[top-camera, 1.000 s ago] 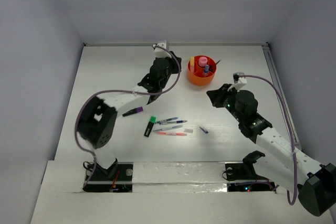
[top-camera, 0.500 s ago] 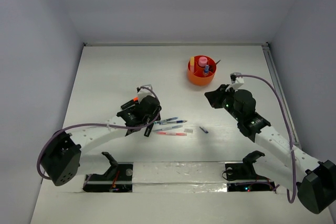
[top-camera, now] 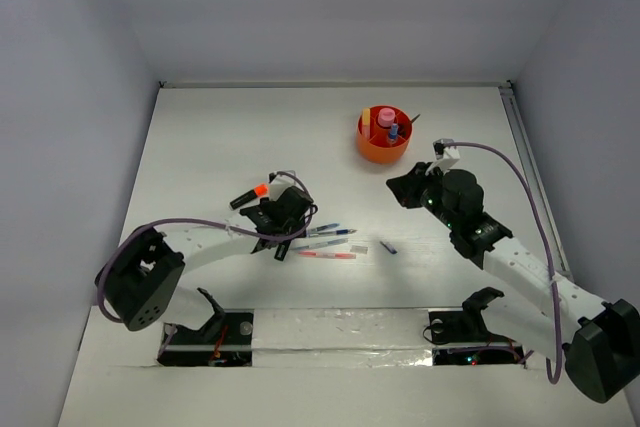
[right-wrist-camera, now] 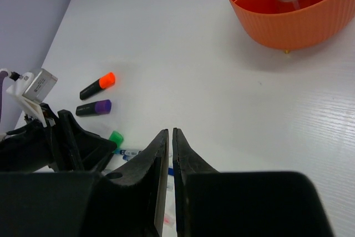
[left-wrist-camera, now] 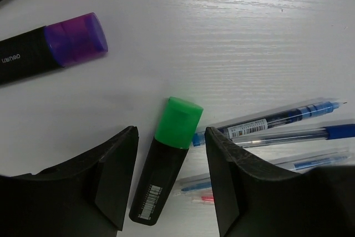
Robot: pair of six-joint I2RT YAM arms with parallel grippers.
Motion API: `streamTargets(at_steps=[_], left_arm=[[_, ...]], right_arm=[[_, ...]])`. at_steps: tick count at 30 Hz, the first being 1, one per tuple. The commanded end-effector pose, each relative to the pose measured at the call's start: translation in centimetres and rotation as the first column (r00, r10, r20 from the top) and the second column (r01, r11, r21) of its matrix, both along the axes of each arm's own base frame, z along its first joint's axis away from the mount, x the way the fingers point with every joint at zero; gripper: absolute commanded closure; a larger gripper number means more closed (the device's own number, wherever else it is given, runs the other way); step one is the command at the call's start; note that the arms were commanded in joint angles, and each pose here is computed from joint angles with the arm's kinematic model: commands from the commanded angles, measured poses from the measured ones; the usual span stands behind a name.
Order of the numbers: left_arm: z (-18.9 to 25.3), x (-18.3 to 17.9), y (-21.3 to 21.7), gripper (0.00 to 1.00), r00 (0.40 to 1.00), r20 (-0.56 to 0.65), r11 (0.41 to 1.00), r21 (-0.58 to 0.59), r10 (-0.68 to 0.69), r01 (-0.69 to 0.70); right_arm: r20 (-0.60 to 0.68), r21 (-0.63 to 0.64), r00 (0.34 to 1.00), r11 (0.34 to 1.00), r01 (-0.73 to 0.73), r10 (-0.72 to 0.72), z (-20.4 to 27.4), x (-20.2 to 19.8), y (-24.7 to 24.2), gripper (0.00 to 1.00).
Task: Sort the stationery into containers
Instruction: Pick up the pen from the center of the board.
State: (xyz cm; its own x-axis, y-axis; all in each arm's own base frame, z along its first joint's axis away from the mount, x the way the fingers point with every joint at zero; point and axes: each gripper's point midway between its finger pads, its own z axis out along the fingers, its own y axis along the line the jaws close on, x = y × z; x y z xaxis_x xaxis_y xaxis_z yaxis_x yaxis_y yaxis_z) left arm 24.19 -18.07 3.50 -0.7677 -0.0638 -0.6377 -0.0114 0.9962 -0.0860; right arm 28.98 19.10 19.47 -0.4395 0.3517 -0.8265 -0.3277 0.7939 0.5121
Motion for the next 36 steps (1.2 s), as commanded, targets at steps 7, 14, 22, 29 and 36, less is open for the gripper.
streamTargets(at_steps=[7,14,22,29,36], left_arm=[[0.6,1.9,-1.2,0.55,0.999,0.042,1.000,0.019,-0.024,0.024],[-0.4,2.2,-0.8,0.62,0.999,0.033,0.997,0.073,-0.027,0.024],[-0.9,2.7,-0.2,0.82,0.999,0.037,0.991,0.131,-0.023,0.018],[2.0,3.3,0.8,0.98,0.996,0.088,0.985,0.173,0.002,-0.017],[11.2,7.2,-2.5,1.00,0.958,0.287,1.000,0.025,0.006,-0.013]], right_arm=[[0.063,0.019,0.998,0.999,-0.026,0.025,2.5,0.3,0.8,0.86],[0.062,0.018,0.998,1.000,-0.023,0.022,2.5,0.3,0.7,0.86],[0.060,0.016,0.998,1.000,-0.023,0.022,2.4,0.4,0.7,0.86],[0.054,0.017,0.998,0.999,-0.027,0.026,2.2,0.5,0.9,0.86],[0.053,0.015,0.999,1.000,-0.009,0.008,2.0,0.6,0.6,0.86]])
